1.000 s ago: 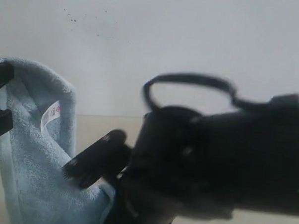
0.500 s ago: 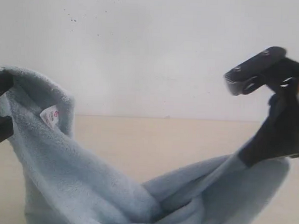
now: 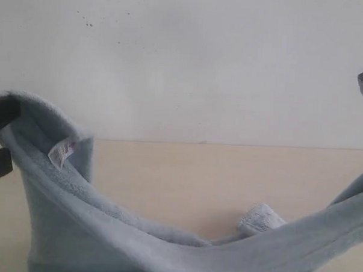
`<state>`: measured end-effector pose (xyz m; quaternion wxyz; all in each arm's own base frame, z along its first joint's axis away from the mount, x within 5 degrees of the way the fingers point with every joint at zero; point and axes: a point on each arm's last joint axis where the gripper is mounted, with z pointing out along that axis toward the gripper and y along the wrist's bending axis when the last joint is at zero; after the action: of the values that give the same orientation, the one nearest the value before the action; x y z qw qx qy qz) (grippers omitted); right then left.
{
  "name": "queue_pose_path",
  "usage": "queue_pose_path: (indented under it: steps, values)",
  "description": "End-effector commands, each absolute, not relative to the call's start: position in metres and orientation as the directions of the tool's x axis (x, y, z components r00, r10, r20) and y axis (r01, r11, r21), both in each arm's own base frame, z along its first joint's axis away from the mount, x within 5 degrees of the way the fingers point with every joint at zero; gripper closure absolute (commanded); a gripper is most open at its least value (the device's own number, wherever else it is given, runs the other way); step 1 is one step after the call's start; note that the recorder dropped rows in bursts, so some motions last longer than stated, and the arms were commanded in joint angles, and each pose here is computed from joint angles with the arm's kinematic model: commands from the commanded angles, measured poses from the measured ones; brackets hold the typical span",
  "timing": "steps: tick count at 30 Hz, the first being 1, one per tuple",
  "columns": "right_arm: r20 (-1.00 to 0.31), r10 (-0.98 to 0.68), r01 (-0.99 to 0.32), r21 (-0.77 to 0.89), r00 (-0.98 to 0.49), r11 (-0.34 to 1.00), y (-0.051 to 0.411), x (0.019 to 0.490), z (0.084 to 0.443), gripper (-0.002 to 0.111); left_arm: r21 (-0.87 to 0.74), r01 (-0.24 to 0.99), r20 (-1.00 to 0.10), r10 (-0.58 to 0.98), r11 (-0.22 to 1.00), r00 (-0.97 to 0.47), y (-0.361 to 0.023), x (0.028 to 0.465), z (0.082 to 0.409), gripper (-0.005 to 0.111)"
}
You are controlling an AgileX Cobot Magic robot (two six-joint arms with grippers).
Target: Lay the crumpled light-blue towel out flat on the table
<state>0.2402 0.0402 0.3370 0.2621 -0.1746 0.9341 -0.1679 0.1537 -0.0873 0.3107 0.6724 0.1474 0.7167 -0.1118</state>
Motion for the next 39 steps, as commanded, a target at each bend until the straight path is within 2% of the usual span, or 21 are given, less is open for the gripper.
queue_pose_path:
  steps: [1, 7, 11, 13, 18, 22, 26, 28, 31, 32, 33, 34, 36, 39]
  values:
    - [-0.439, -0.322, -0.077, -0.490, -0.839, 0.868, 0.022, 0.242, 0.341, 0.109, -0.124, 0.151, -0.991, -0.115, 0.981, -0.070, -0.069, 0.158, 0.312, 0.103]
    - [-0.395, -0.230, -0.054, -0.410, -0.890, 0.910, 0.014, 0.238, 0.331, 0.109, -0.394, -0.037, -0.894, -0.392, 0.918, -0.218, -0.059, 0.157, 0.297, 0.103]
    - [-0.336, -0.199, -0.068, -0.364, -0.921, 0.929, 0.010, 0.232, 0.313, 0.109, -0.598, -0.218, -0.751, -0.635, 0.771, -0.184, -0.048, 0.153, 0.291, 0.103]
    - [-0.336, -0.192, -0.084, -0.311, -0.922, 0.947, 0.014, 0.231, 0.306, 0.109, -0.645, -0.197, -0.710, -0.675, 0.738, -0.203, -0.051, 0.152, 0.289, 0.103]
    - [-0.298, -0.258, -0.231, -0.123, -0.919, 0.965, 0.034, 0.225, 0.289, 0.109, -0.700, 0.026, -0.653, -0.624, 0.714, -0.430, -0.079, 0.145, 0.283, 0.103]
    - [-0.256, -0.282, -0.267, -0.093, -0.925, 0.959, 0.036, 0.218, 0.270, 0.109, -0.738, -0.023, -0.606, -0.678, 0.674, -0.415, -0.076, 0.145, 0.282, 0.103]
    - [-0.383, -0.257, -0.220, -0.139, -0.887, 0.966, 0.033, 0.227, 0.260, 0.109, -0.690, -0.160, -0.659, -0.704, 0.706, -0.266, -0.058, 0.150, 0.281, 0.103]
    - [-0.470, -0.241, -0.190, -0.154, -0.849, 0.970, 0.033, 0.235, 0.260, 0.109, -0.638, -0.194, -0.721, -0.667, 0.745, -0.190, -0.052, 0.154, 0.282, 0.103]
    - [-0.614, -0.228, -0.168, -0.154, -0.755, 0.974, 0.035, 0.247, 0.268, 0.109, -0.528, -0.107, -0.841, -0.536, 0.842, -0.069, -0.054, 0.163, 0.292, 0.103]
    - [-0.723, -0.224, -0.171, -0.147, -0.653, 0.974, 0.039, 0.257, 0.277, 0.109, -0.482, 0.024, -0.875, -0.482, 0.876, 0.042, -0.063, 0.170, 0.308, 0.103]
    - [-0.777, -0.218, -0.172, -0.143, -0.591, 0.975, 0.040, 0.262, 0.282, 0.109, -0.486, 0.074, -0.866, -0.492, 0.871, 0.092, -0.068, 0.174, 0.316, 0.103]
    - [-0.866, -0.178, -0.164, -0.113, -0.467, 0.980, 0.040, 0.271, 0.297, 0.109, -0.531, 0.109, -0.825, -0.542, 0.840, 0.158, -0.075, 0.186, 0.332, 0.103]
    - [-0.952, -0.088, -0.113, -0.057, -0.294, 0.992, 0.030, 0.282, 0.332, 0.109, -0.555, 0.086, -0.802, -0.560, 0.827, 0.208, -0.078, 0.212, 0.357, 0.103]
    - [-0.985, 0.018, -0.005, 0.019, -0.171, 1.000, 0.006, 0.284, 0.381, 0.109, -0.471, 0.142, -0.834, -0.492, 0.870, 0.248, -0.085, 0.244, 0.397, 0.103]
